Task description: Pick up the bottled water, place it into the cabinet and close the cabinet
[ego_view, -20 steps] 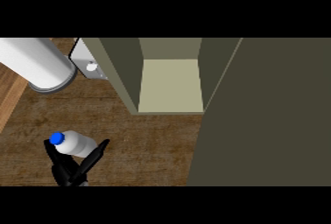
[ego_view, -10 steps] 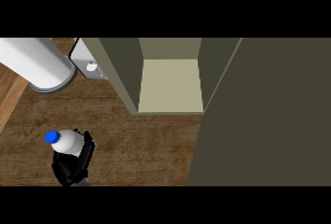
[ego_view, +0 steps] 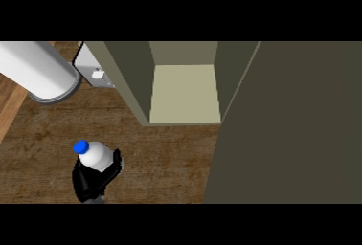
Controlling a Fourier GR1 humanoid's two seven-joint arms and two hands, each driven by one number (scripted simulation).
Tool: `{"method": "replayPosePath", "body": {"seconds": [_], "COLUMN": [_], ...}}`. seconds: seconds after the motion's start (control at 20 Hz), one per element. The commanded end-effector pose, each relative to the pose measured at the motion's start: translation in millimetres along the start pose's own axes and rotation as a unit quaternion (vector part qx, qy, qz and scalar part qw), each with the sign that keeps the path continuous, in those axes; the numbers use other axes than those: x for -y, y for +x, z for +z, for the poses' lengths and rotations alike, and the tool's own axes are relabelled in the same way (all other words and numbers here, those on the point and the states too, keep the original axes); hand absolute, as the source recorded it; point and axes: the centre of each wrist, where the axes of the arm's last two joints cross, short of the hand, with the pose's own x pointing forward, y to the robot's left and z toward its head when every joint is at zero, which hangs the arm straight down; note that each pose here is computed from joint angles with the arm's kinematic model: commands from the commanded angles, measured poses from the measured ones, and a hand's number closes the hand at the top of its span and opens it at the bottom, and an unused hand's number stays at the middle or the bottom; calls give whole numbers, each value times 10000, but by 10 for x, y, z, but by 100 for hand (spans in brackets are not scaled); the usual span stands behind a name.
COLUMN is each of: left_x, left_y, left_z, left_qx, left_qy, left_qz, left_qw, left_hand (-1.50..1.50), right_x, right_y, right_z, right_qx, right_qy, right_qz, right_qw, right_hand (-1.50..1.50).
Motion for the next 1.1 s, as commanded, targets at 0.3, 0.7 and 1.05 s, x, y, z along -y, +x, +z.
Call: {"method": "replayPosePath", "body": {"seconds": [0.3,0.7,1.05], "left_x": [92,226,589], "left_y": [125,356,575], "left_z": [101,19,158], "left_qx": [-109,-143,-304], "left_qy": [-2187,-2564,-2631], "left_qz": [452,372,658], "left_qw": [9747,9657,9620], "left_hand": [150,150,150], "right_x": [-4,92,18], "right_y": [263,293,244], "right_z": [126,19,105], "right_qx": [234,150,137], "right_qy": [-100,-100,-181], "right_qz": [190,165,145], "right_qw": [9995,9997,9996], "right_hand": [-150,-150,-150]}}
